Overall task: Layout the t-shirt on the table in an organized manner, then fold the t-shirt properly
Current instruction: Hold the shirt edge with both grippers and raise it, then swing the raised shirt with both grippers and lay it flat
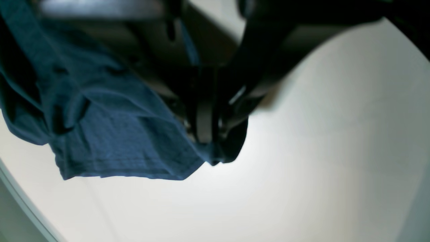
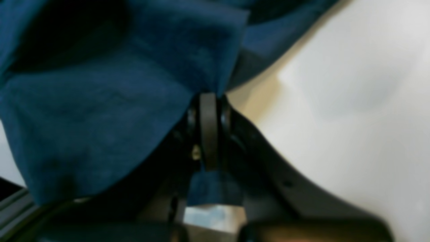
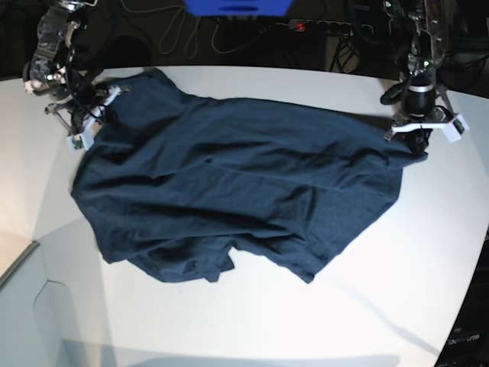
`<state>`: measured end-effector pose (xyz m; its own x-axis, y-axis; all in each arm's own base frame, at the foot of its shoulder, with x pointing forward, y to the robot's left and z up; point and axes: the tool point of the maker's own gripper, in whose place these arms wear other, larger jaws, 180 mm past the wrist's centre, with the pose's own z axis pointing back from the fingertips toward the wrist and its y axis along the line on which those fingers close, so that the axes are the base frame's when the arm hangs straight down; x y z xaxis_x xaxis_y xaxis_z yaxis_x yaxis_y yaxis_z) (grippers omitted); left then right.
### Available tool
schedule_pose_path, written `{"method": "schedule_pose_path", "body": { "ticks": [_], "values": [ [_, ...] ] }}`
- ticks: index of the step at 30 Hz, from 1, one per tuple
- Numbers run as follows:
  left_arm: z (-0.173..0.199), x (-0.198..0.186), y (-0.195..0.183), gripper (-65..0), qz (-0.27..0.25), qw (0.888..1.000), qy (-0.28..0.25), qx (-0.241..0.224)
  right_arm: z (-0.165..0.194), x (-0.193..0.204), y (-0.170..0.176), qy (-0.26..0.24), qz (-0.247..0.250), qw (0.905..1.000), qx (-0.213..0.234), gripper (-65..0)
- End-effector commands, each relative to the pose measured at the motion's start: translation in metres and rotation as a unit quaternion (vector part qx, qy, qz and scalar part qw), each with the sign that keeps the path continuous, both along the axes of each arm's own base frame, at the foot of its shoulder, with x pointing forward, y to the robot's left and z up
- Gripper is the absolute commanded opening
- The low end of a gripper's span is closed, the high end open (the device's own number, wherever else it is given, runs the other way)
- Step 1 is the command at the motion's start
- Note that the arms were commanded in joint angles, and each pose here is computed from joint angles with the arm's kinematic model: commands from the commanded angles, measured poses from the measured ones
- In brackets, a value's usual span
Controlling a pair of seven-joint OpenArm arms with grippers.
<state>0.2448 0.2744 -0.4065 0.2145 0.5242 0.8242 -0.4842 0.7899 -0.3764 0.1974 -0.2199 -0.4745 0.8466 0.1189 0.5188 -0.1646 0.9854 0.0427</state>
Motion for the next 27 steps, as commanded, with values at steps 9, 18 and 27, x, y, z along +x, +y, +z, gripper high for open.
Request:
{"method": "schedule_pose_path", "body": {
  "ticks": [9, 18, 27],
  "values": [
    [0.03, 0.029, 0.004, -65.0, -0.016, 0.998, -0.044, 0.032, 0.085, 0.054, -0.011, -0.115, 0.037, 0.9899, -0.074, -65.0],
    [0.118, 0.142, -0.022, -65.0, -0.091, 0.976, -0.144, 0.136, 0.158, 0.179, -0.018, -0.203, 0.038, 0.9751, -0.082, -65.0],
    [0.228, 0.277, -0.042, -65.0, -0.12, 0.962, -0.211, 0.126, 0.284, 0.318, -0.009, -0.303, 0.058, 0.949, -0.064, -65.0]
  ]
}}
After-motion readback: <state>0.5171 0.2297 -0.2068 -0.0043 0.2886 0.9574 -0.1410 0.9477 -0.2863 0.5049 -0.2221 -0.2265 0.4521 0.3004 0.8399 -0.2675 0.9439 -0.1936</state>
